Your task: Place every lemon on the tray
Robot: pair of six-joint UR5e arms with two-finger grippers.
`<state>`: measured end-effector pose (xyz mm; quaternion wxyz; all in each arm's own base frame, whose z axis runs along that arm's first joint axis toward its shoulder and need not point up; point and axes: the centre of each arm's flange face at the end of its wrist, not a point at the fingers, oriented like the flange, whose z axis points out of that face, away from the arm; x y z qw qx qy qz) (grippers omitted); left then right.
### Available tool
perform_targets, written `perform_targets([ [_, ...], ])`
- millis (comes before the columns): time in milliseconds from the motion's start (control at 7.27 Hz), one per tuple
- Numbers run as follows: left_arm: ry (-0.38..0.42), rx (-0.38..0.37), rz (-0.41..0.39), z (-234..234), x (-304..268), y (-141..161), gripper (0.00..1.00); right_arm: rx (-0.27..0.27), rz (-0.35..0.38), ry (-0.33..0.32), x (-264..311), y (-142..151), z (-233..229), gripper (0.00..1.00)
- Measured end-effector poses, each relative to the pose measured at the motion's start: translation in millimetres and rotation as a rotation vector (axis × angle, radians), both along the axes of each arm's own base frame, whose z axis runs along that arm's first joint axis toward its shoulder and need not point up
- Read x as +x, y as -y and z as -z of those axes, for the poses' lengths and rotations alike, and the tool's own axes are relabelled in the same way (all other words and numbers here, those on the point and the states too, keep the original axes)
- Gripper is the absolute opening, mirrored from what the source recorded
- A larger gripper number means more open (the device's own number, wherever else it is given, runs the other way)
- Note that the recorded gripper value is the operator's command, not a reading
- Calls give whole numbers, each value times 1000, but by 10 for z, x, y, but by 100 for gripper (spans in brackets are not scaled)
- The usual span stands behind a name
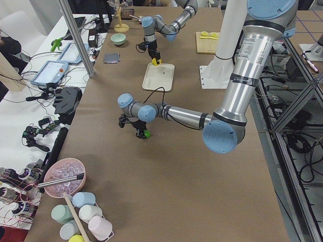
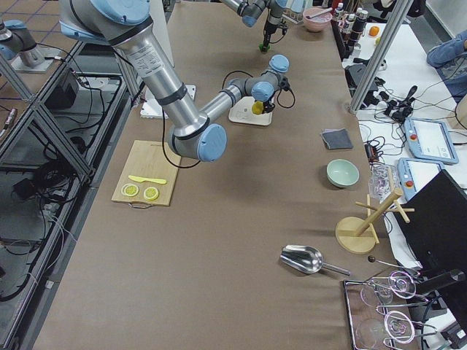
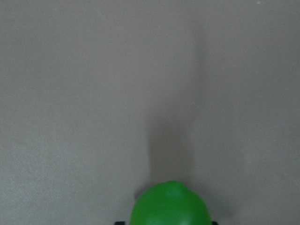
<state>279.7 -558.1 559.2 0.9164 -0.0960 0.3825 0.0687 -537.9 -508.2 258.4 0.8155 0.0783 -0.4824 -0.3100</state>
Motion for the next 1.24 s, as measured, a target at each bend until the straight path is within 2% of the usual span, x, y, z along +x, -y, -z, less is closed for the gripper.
perform_targets([
  [275, -55, -38, 19, 432, -196, 21, 0, 11, 13, -6, -139, -115, -29, 100],
  [550, -111, 6, 25, 1051, -284, -33, 0, 19, 14, -3, -167, -149, -24, 100],
  [688, -161, 35, 9, 1409, -179, -13, 0, 24, -1, 5, -76, -71, 30, 100],
  [962, -260, -1, -24, 2045, 336, -91, 0, 33, -59, 24, 318, 217, 163, 100],
  [1238, -334, -30, -55, 2423, 1180, -310, 0, 9, -97, 35, 722, 471, 117, 100],
])
